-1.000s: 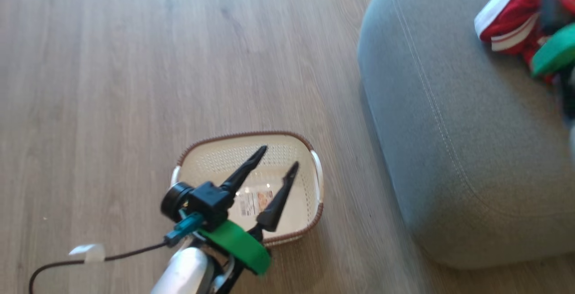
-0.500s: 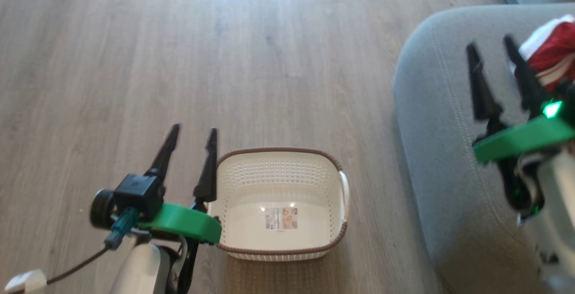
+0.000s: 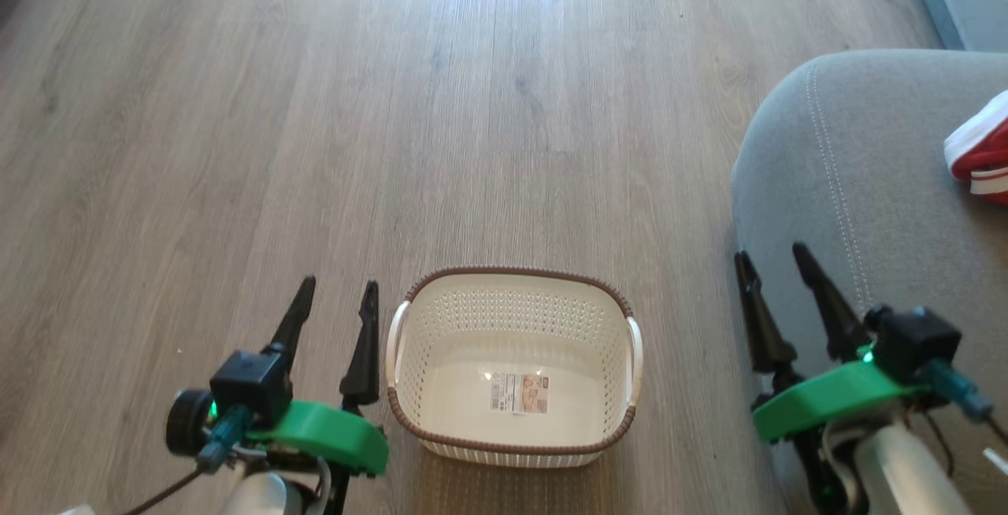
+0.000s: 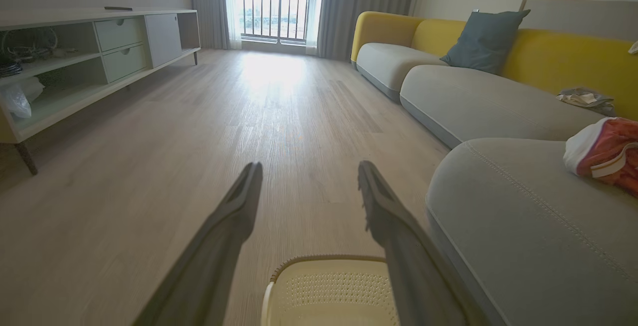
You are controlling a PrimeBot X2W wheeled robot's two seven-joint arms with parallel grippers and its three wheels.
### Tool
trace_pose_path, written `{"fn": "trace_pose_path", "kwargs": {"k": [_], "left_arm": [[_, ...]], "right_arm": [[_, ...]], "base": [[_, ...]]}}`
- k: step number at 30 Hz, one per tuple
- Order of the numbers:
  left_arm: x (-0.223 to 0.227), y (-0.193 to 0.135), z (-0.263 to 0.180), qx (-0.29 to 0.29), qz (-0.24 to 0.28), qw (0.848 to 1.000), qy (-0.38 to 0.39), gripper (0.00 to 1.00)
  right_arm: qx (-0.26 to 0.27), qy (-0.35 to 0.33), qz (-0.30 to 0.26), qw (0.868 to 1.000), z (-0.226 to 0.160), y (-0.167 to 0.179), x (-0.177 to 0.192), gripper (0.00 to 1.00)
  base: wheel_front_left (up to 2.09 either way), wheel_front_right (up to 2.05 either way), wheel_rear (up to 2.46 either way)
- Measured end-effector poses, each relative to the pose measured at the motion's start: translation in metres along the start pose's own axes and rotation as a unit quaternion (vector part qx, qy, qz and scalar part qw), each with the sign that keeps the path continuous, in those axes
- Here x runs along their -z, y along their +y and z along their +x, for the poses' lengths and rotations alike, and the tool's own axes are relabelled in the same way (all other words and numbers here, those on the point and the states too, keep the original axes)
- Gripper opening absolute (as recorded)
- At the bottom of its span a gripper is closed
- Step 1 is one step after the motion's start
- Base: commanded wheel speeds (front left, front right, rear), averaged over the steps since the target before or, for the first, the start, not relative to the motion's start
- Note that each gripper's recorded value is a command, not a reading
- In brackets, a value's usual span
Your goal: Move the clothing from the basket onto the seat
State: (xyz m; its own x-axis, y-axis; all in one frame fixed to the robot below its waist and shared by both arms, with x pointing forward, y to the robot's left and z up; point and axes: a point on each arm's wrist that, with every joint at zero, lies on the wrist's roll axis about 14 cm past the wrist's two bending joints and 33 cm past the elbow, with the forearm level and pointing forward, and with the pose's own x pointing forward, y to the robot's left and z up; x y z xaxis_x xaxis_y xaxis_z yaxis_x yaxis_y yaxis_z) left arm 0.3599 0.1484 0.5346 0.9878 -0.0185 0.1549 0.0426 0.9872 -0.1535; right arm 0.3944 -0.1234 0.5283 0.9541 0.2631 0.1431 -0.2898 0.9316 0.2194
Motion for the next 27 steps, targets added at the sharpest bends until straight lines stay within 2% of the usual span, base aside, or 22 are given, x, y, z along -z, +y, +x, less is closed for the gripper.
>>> {"fn": "trace_pose_path", "kwargs": {"k": [9,23,27], "left_arm": [[0.028,0.011,-0.014,-0.018,0.000,0.999,0.046,1.00],[0.039,0.008,-0.017,-0.003,-0.023,0.998,0.064,1.00],[0.033,0.008,-0.013,-0.001,-0.044,0.998,0.053,1.00]], "right_arm": [[0.022,0.001,0.008,1.000,-0.012,-0.001,0.005,1.00],[0.042,0.015,0.008,0.999,-0.022,-0.010,0.015,1.00],[0.042,0.019,0.008,0.999,-0.021,-0.011,0.017,1.00]], "base": [[0.00,0.00,0.00],[0.00,0.00,0.00],[0.00,0.00,0.00]]}}
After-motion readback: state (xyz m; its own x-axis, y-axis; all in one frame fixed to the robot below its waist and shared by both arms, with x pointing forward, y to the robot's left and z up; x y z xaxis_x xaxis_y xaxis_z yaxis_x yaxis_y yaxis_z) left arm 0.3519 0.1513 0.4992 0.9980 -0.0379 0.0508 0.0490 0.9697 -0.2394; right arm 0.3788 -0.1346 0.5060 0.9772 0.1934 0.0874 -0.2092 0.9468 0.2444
